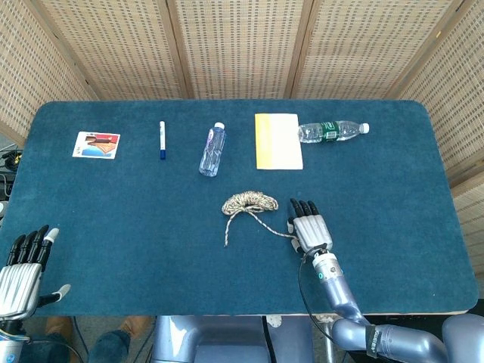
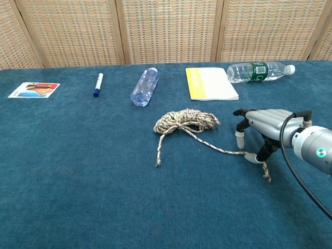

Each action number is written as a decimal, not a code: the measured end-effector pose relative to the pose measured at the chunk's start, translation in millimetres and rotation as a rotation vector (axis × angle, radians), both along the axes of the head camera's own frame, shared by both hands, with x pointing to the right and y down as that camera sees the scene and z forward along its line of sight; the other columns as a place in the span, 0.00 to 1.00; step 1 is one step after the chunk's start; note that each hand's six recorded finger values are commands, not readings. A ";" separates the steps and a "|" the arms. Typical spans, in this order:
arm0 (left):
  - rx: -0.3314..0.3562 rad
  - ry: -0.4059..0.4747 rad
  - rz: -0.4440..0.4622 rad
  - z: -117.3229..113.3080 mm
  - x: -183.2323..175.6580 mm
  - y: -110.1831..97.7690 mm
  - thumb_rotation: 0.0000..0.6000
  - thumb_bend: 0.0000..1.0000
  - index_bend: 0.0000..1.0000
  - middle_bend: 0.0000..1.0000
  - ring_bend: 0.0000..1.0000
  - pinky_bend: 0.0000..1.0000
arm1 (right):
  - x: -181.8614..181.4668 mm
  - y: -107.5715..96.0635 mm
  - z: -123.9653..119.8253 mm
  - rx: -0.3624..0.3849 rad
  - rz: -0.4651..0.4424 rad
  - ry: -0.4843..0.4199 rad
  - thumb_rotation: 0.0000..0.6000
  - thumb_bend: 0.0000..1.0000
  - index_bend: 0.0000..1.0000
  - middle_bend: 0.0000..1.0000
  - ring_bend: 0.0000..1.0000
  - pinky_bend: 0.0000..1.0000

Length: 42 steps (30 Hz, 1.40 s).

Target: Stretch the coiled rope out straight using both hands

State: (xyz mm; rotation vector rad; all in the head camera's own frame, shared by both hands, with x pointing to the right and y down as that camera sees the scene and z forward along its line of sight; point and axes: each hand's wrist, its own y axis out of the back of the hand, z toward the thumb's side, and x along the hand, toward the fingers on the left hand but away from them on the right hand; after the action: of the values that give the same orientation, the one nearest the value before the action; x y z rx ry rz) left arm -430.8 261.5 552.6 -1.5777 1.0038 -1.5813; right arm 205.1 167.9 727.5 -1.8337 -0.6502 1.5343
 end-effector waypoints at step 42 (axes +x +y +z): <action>0.001 0.025 0.054 11.0 13.7 -25.5 1.00 0.00 0.04 0.00 0.00 0.00 | -1.5 0.5 4.5 0.028 -0.037 0.047 1.00 0.43 0.62 0.00 0.00 0.00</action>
State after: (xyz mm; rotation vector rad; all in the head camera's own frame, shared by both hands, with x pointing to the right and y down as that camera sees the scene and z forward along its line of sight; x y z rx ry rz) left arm -417.1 236.0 563.6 -1.6144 0.9672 -1.5270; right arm 203.6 168.4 732.0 -1.7740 -0.6102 1.5318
